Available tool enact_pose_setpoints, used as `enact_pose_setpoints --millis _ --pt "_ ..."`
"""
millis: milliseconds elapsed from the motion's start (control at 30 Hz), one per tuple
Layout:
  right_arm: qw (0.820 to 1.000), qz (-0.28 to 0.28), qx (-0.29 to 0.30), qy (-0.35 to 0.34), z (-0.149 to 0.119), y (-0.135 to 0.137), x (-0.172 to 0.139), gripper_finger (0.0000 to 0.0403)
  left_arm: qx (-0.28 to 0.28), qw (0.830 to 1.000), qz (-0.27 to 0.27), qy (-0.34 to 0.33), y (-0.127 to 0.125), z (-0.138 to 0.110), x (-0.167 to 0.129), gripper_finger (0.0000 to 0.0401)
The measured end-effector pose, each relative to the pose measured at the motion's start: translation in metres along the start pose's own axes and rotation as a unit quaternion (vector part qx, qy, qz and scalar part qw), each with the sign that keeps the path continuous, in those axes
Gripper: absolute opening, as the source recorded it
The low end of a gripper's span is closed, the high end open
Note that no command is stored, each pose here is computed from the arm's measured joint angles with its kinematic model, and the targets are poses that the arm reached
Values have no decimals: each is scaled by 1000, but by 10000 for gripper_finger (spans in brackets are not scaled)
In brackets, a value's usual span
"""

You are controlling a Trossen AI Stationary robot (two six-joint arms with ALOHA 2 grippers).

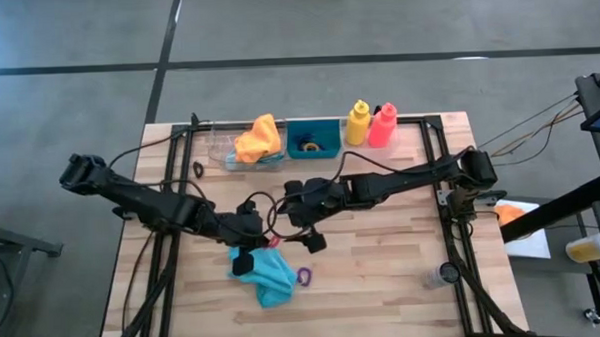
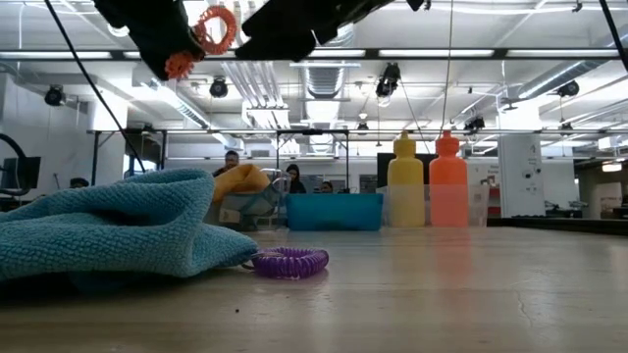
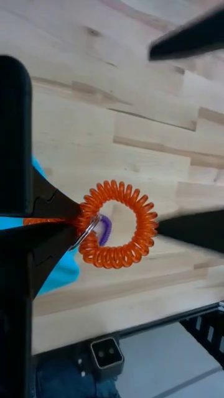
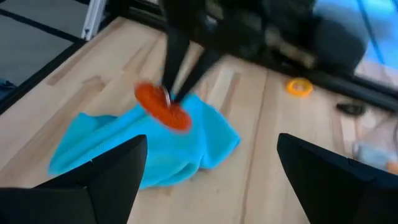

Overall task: Pick & Place Sports Items
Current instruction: Put the orange spring keychain into the blue bin

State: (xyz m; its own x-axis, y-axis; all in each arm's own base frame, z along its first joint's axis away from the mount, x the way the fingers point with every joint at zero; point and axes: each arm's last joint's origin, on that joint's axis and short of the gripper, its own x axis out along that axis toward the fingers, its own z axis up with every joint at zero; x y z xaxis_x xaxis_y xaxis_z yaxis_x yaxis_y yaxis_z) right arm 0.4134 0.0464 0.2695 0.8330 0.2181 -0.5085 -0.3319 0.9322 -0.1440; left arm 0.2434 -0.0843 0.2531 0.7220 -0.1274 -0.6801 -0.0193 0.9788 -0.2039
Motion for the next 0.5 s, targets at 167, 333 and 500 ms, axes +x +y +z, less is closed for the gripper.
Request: enact_pose_setpoints --millis 167,333,500 --pt "999 6 -35 -12 3 7 2 304 -2 1000 1 -9 1 -1 2 5" --pt "999 4 -38 -4 -5 5 14 245 6 1000 4 -15 1 0 2 5" --pt "998 4 -55 -12 -4 6 17 187 11 1000 6 -15 3 0 2 6"
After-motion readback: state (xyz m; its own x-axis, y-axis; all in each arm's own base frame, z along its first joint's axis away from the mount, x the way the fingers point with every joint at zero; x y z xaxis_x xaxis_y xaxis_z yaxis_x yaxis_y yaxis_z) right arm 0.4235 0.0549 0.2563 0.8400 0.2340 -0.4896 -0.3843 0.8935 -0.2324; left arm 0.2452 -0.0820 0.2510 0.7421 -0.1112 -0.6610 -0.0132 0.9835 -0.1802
